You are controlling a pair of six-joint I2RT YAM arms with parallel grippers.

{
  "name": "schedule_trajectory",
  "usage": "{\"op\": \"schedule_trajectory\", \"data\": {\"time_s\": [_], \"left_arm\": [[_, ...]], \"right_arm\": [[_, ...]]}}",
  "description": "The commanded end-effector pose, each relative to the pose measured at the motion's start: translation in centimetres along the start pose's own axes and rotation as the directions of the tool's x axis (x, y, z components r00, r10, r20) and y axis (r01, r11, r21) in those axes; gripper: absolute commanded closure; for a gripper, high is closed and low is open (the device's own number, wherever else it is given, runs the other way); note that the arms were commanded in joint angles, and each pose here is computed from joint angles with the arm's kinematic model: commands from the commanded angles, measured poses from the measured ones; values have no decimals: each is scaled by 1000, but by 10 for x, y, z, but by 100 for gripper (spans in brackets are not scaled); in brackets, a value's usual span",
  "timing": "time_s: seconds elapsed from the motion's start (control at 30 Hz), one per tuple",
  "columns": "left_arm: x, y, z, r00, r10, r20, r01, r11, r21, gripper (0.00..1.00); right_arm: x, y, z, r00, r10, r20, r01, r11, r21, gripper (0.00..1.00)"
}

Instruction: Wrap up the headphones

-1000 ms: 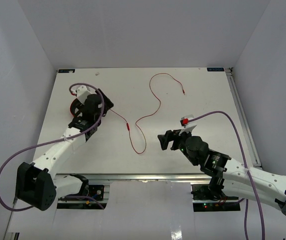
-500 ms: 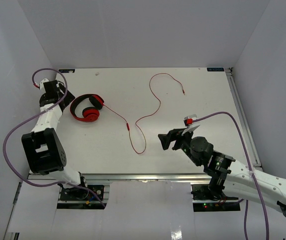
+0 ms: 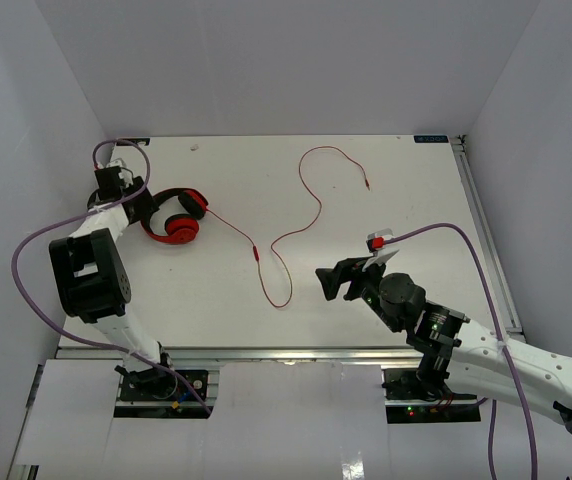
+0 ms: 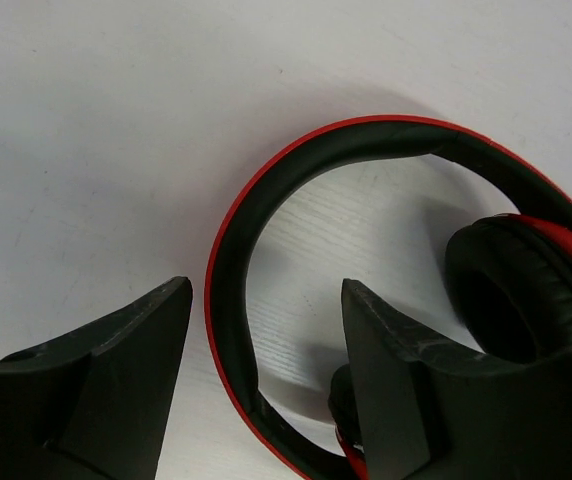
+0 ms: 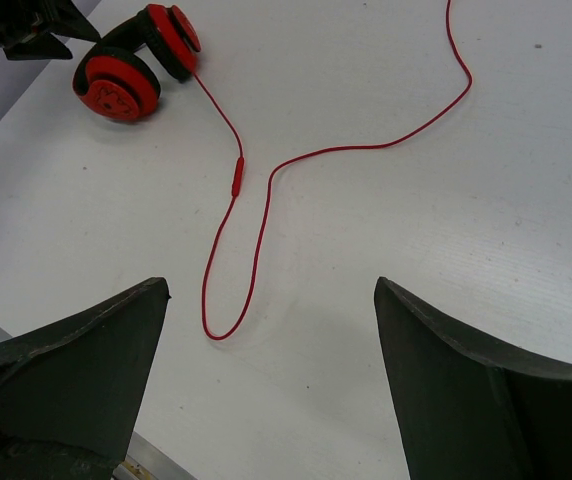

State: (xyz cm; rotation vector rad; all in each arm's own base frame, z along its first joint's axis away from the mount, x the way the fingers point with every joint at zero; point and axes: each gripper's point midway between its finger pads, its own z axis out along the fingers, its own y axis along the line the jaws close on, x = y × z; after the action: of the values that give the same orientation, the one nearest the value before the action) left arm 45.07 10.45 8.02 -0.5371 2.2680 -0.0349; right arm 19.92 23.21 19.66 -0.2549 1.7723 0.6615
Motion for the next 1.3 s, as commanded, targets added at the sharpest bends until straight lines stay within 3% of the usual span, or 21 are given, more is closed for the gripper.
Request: {"op": "schedule_trajectory", "data": {"time_s": [0.0, 0.4, 0.73, 0.97, 1.1, 1.27], "left_arm": [[-10, -10, 5, 997, 72, 20, -73, 995, 66, 30], [9, 5, 30, 994, 80, -72, -80, 997, 3, 31], [26, 3, 29, 986, 122, -110, -125, 992, -27, 41], [31, 1, 26, 983, 132, -125, -139, 989, -52, 73], [13, -21, 11, 988, 131, -80, -134, 991, -23, 96], [-23, -61, -29, 997, 77, 33, -78, 996, 53, 100]], "right_arm": [[-22, 9, 0, 998, 24, 55, -23, 1000, -17, 10], [-25, 9, -2, 998, 30, 64, -28, 999, -22, 10], [-28, 9, -4, 997, 36, 74, -34, 999, -27, 10], [-32, 8, -7, 995, 45, 90, -42, 999, -30, 10], [-33, 10, -9, 995, 53, 86, -49, 998, -42, 10], [-33, 12, -11, 994, 34, 103, -27, 997, -71, 10]]}}
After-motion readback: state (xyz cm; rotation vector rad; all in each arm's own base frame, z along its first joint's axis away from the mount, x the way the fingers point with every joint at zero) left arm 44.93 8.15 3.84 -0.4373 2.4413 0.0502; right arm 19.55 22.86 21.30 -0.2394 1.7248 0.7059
